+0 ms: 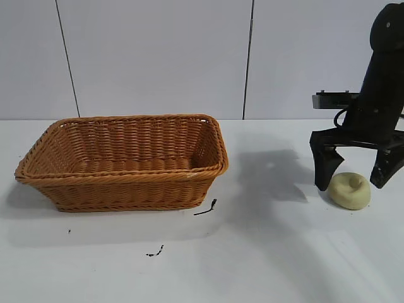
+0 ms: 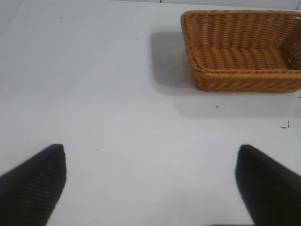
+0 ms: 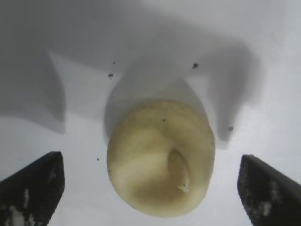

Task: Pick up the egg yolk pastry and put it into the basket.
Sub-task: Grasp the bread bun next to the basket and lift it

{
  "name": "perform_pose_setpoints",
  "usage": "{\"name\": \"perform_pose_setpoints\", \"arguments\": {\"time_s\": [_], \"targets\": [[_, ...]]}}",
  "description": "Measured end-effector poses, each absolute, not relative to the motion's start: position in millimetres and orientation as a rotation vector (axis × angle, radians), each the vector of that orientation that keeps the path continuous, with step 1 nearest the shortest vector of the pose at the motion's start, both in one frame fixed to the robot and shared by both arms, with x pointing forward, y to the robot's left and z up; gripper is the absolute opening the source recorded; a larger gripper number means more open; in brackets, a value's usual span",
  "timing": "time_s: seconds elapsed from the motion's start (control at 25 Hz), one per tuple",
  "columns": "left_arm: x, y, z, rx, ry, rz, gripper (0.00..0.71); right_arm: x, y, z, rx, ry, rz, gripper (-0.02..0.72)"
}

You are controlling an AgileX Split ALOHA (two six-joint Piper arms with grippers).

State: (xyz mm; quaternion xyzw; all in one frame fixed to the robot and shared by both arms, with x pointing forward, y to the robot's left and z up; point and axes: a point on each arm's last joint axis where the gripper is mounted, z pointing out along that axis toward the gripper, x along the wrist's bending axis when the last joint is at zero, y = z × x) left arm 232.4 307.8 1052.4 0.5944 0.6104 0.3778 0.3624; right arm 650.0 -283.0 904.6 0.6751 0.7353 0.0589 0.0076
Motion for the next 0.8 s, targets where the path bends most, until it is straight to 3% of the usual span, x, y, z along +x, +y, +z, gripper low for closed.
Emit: {"name": "perform_pose_setpoints", "arguments": {"time_s": [0.64,0.8], "targets": [[232.4,307.8,1052.4,1.531,1.572,0.973,0.696,654.5,-283.7,892.4,2.095,2.285,0.194,0.690],[232.4,307.8,1052.4,1.531,1.572,0.973,0.696,654.3,-284.4,891.5,2.085,2.291,0.181,0.659]]}}
